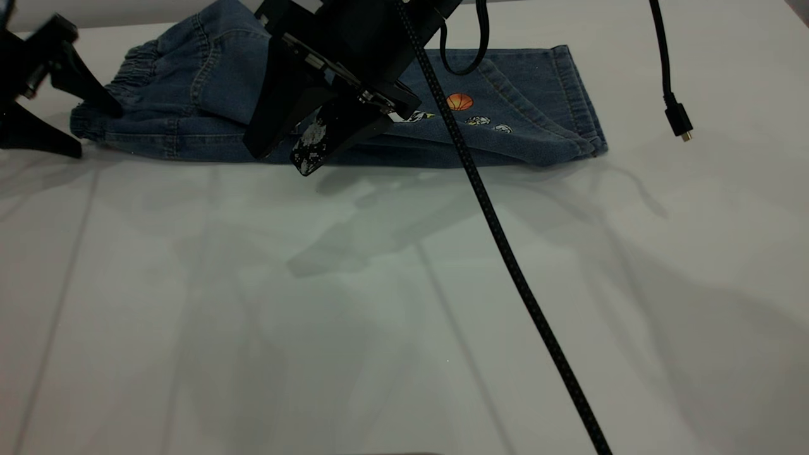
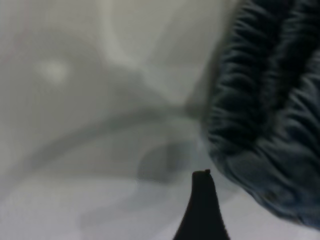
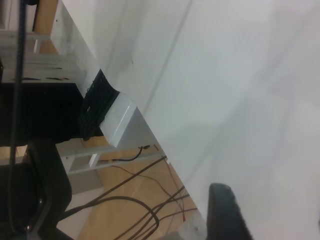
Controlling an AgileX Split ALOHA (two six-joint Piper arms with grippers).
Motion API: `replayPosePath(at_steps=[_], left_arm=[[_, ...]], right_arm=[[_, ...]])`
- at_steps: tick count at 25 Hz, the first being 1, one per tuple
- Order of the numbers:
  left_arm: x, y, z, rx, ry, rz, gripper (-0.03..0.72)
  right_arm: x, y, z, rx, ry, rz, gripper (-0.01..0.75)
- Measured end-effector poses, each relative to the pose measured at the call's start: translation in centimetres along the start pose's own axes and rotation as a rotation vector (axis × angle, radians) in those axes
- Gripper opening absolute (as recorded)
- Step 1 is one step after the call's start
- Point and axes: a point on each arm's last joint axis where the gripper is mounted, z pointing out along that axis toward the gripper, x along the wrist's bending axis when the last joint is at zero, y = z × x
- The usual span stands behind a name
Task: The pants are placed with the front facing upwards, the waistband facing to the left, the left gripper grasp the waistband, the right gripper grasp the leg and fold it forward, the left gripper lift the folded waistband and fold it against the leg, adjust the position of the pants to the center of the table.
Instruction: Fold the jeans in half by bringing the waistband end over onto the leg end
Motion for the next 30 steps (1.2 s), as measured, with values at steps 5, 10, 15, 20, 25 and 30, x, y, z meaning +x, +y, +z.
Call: replayPosePath(at_steps=[5,10,15,20,25,30], left_arm=[[-0.8,-0.1,1.1,-0.034,-0.019,0.025,0.507],[-2.0,0.0,1.7,-0.097,-0.026,0.073,0.493],[-1.9,-0.2,2.6,-0.097,-0.017,0.067,0.335],[-1.8,-0.2,2.9,-0.097,-0.021,0.053,0.098],[-3.1,0.3,0.9,-0.112,-0.043,0.094,0.097],[-6.1,1.0,-3.7,-0.167,-0.087,0.197,0.096]], right_arm=[[0.0,0.0,0.0,0.000,0.000,-0.001,0.330],[0.0,0.0,0.0,0.000,0.000,-0.001,0.330],[-0.1,0.1,0.0,-0.008,-0.006,-0.002,0.330],[0.1,0.9,-0.3,-0.059,-0.032,-0.016,0.330],[0.6,3.4,-1.4,-0.228,-0.104,-0.043,0.330],[0.4,5.1,-2.2,-0.380,-0.179,-0.046,0.309]])
